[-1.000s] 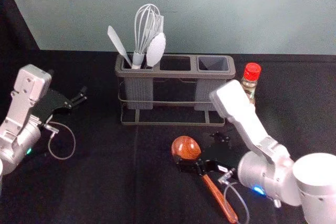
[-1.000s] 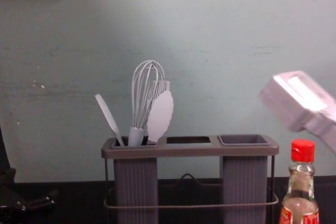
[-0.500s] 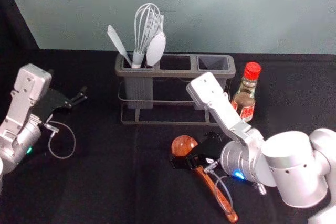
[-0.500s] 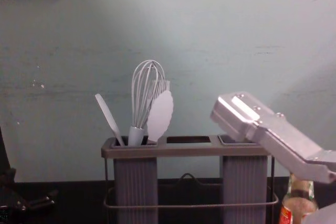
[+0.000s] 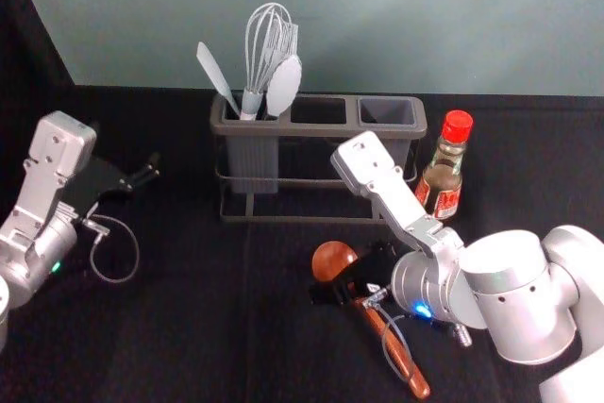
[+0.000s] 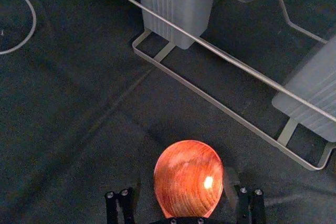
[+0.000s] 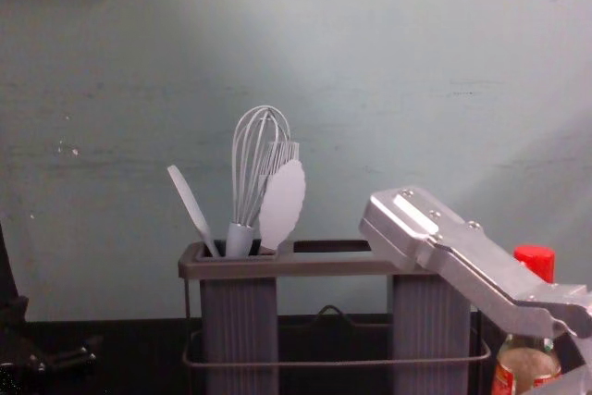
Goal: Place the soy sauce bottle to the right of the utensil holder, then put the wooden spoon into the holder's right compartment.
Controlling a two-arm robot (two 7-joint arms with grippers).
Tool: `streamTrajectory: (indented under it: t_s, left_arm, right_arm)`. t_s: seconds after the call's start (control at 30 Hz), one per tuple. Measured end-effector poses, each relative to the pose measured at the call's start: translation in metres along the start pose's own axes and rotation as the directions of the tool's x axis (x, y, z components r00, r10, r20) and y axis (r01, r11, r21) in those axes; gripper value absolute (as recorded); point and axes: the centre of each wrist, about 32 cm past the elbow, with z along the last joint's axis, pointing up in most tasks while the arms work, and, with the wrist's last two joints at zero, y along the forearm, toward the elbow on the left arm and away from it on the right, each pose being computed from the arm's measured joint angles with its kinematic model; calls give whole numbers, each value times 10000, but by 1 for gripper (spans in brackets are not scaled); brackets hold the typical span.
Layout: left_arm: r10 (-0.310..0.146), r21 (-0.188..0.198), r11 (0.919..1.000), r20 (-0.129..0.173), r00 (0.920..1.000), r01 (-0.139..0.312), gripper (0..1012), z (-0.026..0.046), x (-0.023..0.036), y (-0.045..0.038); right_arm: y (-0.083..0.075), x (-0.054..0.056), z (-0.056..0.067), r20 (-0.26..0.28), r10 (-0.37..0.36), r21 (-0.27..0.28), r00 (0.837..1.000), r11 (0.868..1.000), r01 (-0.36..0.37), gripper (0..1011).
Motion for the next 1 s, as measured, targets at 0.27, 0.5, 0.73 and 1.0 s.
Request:
streamTrajectory:
  t_s: [0.27, 0.5, 0.73, 1.0]
  left_arm:
    - [0, 0, 10000, 0, 10000, 0, 1011, 0, 0, 0]
    - [0, -1, 10000, 0, 10000, 0, 1011, 0, 0, 0]
    - [0, -1, 10000, 0, 10000, 0, 1011, 0, 0, 0]
    - [0, -1, 10000, 0, 10000, 0, 1011, 0, 0, 0]
  right_arm:
    - [48, 0, 19, -4, -2, -110, 10000, 9999, 2, 1004]
    - [37, 5, 22, -15, -56, -82, 10000, 10000, 56, 1004]
    - [4, 33, 18, -30, -144, -59, 9999, 9999, 143, 1004]
    - [49, 31, 23, -37, -31, -153, 10000, 9999, 30, 1004]
